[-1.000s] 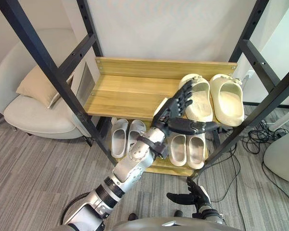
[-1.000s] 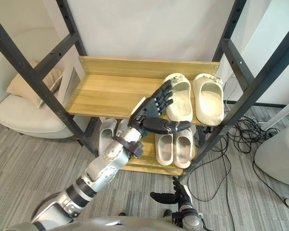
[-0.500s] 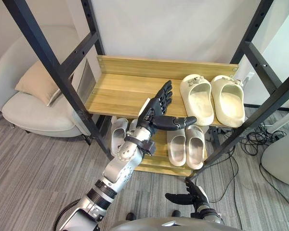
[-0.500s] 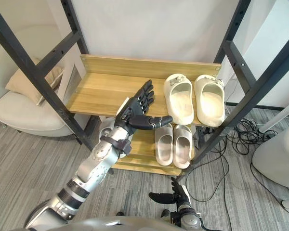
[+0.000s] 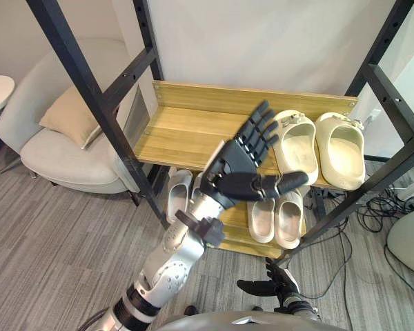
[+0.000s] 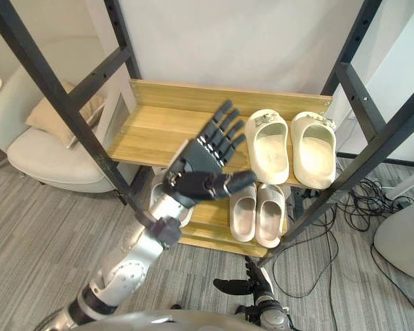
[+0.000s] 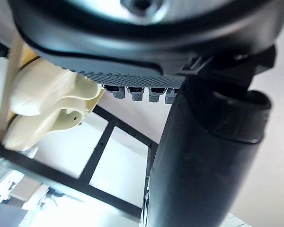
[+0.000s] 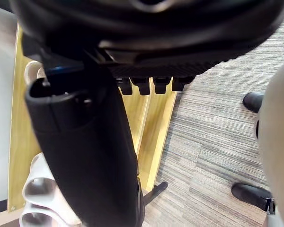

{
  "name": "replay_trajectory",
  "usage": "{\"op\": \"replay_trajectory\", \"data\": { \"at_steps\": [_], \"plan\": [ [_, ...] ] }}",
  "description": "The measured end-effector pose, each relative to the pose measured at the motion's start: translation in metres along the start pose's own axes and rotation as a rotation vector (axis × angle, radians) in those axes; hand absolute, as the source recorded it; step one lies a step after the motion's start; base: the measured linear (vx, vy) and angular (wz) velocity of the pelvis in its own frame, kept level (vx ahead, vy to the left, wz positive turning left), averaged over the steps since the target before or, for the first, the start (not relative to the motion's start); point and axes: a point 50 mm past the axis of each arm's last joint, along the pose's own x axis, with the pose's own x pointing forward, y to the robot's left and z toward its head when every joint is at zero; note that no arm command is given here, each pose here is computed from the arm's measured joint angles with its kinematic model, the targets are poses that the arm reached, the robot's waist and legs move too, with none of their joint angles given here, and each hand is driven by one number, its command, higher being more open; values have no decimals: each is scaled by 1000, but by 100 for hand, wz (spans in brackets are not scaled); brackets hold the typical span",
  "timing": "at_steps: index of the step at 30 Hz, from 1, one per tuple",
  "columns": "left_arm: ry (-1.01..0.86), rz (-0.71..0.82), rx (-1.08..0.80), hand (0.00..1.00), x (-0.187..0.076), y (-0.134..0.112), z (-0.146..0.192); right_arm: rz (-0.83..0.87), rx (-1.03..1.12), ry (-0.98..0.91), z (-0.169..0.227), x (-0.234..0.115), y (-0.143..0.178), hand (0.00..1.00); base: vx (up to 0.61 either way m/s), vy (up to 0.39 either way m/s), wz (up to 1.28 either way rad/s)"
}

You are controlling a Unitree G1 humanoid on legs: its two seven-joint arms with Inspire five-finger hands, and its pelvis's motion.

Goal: Organize the slippers on the shoe rack

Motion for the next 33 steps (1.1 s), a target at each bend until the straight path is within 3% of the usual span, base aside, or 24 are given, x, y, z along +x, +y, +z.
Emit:
{"op": "replay_trajectory", "data": {
  "at_steps": [3,7,8,12,16,23,28,33],
  "plan": [
    [118,5,-51,100,-14,3,-27,1,-5,2,0,0,-1,100,0,0,0],
    [329,136,-100,100,-46,29,-70,9,-31,1,0,1,0,100,0,0,0],
    [413,217,-79,100,-65,42,-86,9,-31,2,0,1,0,100,0,0,0],
    [556,325,22,100,-98,62,-105,9,-31,5,-1,1,0,100,0,0,0],
    [612,437,104,100,-119,82,-108,11,-28,8,-1,1,1,100,-1,0,-1],
    [715,840,306,100,-174,133,-104,13,-6,14,-2,1,7,100,19,1,-11],
    [806,999,422,100,-203,146,-102,2,3,21,-2,3,10,100,24,10,-5],
    [843,1161,411,100,-225,149,-109,-7,-3,26,-2,4,12,100,-6,23,-7]
  ]
}}
